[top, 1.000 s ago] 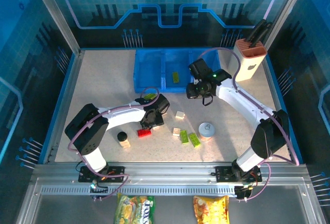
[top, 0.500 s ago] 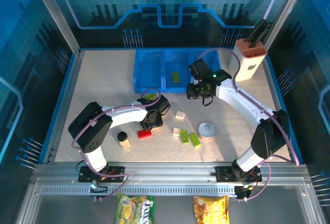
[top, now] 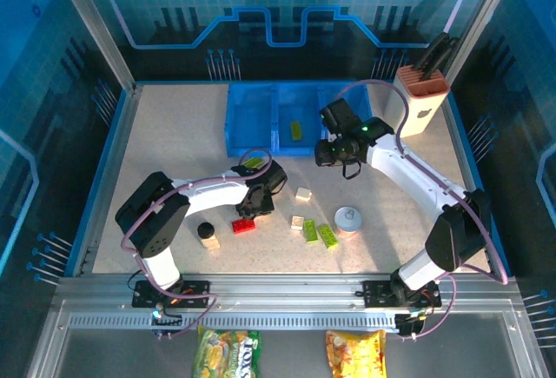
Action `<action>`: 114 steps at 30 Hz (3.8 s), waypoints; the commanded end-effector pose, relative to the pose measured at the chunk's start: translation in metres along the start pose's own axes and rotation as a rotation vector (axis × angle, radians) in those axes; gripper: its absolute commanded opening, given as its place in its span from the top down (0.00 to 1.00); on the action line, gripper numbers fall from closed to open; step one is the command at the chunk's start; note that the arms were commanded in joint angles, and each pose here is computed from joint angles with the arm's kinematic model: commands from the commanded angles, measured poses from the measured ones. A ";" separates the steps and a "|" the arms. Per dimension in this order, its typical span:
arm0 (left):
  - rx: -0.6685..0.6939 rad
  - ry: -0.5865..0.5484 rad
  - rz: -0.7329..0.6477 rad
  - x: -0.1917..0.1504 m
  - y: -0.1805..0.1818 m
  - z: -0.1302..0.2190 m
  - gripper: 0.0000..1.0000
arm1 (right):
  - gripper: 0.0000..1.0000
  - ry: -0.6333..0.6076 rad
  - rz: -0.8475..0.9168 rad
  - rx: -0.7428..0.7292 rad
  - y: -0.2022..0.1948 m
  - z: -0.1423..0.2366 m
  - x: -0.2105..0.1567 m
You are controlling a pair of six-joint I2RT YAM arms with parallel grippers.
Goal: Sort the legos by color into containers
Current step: Pick up the lego from the center of the table, then place the lego on the lego.
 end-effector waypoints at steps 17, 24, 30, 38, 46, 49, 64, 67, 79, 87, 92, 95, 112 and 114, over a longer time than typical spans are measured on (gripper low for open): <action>-0.103 -0.096 -0.238 0.031 -0.026 0.074 0.69 | 0.54 0.023 0.012 -0.009 -0.013 0.013 -0.025; -0.134 -0.120 -0.240 0.058 -0.021 0.092 0.72 | 0.53 0.041 0.008 0.023 -0.014 0.014 -0.043; -0.143 -0.167 -0.247 0.098 -0.013 0.103 0.72 | 0.53 0.060 0.003 0.004 -0.018 0.010 -0.054; -0.132 -0.217 -0.308 0.156 -0.011 0.104 0.72 | 0.53 0.085 0.000 -0.024 -0.022 0.005 -0.065; -0.132 -0.218 -0.324 0.210 -0.019 0.088 0.72 | 0.53 0.110 0.009 -0.038 -0.019 0.000 -0.070; -0.134 -0.223 -0.335 0.228 -0.024 0.080 0.72 | 0.53 0.112 0.010 -0.041 -0.018 -0.001 -0.070; -0.111 -0.189 -0.304 0.270 -0.027 0.011 0.71 | 0.53 0.110 0.025 -0.064 -0.020 0.001 -0.066; -0.100 -0.178 -0.303 0.271 -0.026 -0.001 0.71 | 0.53 0.114 0.026 -0.063 -0.019 0.001 -0.067; -0.090 -0.130 -0.297 0.271 -0.024 -0.027 0.66 | 0.53 0.124 0.021 -0.065 -0.021 0.000 -0.071; -0.101 -0.136 -0.297 0.273 -0.026 -0.017 0.60 | 0.53 0.111 0.014 -0.064 -0.021 0.006 -0.069; -0.112 -0.158 -0.299 0.277 -0.028 -0.002 0.57 | 0.53 0.095 0.011 -0.056 -0.020 0.012 -0.068; -0.113 -0.166 -0.300 0.278 -0.028 0.004 0.57 | 0.53 0.089 0.013 -0.055 -0.020 0.014 -0.066; -0.191 -0.184 -0.310 0.260 -0.026 0.071 0.56 | 0.53 0.118 0.047 -0.040 -0.009 0.006 -0.073; -0.195 -0.189 -0.316 0.255 -0.022 0.083 0.56 | 0.53 0.127 0.056 -0.040 -0.006 0.004 -0.076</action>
Point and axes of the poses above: each hand's point on the last joint's axis, 136 mm out from that joint toward the fingers, its own z axis back along the fingers, its own y axis along the line the jaws close on, x = y × z, the point moved 1 cm from there along z, back along the fingers, and after that the axes turned 3 degrees about -z, right-handed, at the moved point
